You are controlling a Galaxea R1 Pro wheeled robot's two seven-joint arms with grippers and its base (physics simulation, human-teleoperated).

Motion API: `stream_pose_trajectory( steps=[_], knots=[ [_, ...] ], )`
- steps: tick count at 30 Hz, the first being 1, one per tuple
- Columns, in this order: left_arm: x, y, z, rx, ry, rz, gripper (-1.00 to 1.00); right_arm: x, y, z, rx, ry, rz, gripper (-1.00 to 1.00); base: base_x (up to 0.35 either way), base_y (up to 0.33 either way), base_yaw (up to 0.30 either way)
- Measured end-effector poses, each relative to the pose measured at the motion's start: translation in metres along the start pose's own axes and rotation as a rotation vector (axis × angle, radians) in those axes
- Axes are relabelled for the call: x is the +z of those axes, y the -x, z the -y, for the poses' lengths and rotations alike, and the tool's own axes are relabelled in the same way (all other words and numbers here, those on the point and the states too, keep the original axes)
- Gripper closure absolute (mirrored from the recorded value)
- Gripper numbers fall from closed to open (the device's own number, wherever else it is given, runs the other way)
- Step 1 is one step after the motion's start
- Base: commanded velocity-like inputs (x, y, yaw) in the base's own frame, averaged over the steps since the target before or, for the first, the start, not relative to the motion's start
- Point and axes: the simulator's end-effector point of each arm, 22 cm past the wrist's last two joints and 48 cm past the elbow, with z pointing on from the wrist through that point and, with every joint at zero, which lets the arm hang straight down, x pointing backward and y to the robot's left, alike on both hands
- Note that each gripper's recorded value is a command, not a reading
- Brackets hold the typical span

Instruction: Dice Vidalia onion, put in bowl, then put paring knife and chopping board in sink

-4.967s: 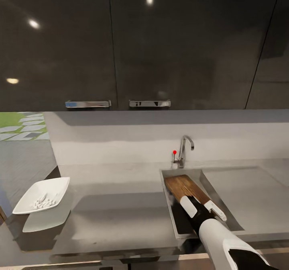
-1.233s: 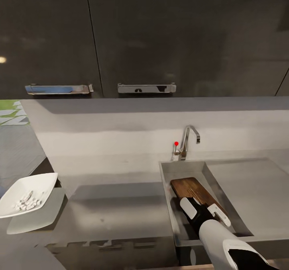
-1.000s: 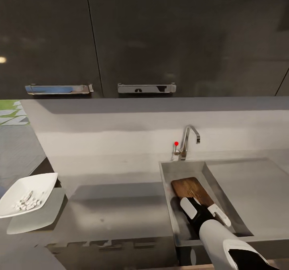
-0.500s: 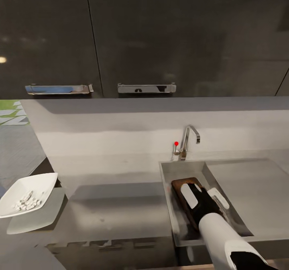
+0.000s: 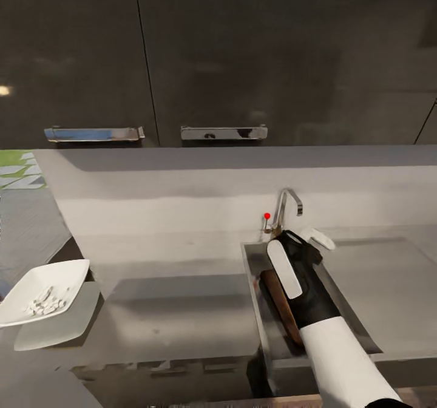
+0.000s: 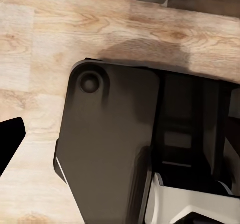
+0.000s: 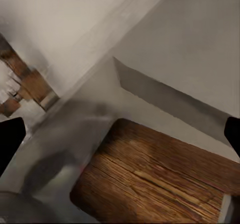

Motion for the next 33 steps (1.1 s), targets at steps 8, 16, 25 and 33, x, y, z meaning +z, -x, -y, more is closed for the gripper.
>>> stream_pose_trajectory(
  steps=[8,16,25,33],
  knots=[
    [0.000,-0.001,-0.001,0.000,0.001,-0.003,-1.00,-0.040,-0.007,-0.049,-0.129,0.309,-0.015,-1.00,-0.248,0.146,0.000],
    [0.000,-0.003,-0.001,0.001,0.001,-0.007,-1.00,-0.042,-0.014,-0.050,-0.159,0.362,-0.025,-1.00,-0.283,0.176,0.000],
    [0.000,-0.004,-0.001,0.000,0.002,-0.009,-1.00,-0.048,-0.016,-0.044,-0.175,0.416,0.003,-1.00,-0.284,0.176,0.000],
    [0.000,-0.004,-0.001,0.001,0.002,-0.009,-1.00,-0.047,-0.033,-0.033,-0.228,0.439,0.041,-1.00,-0.284,0.177,0.000]
  ],
)
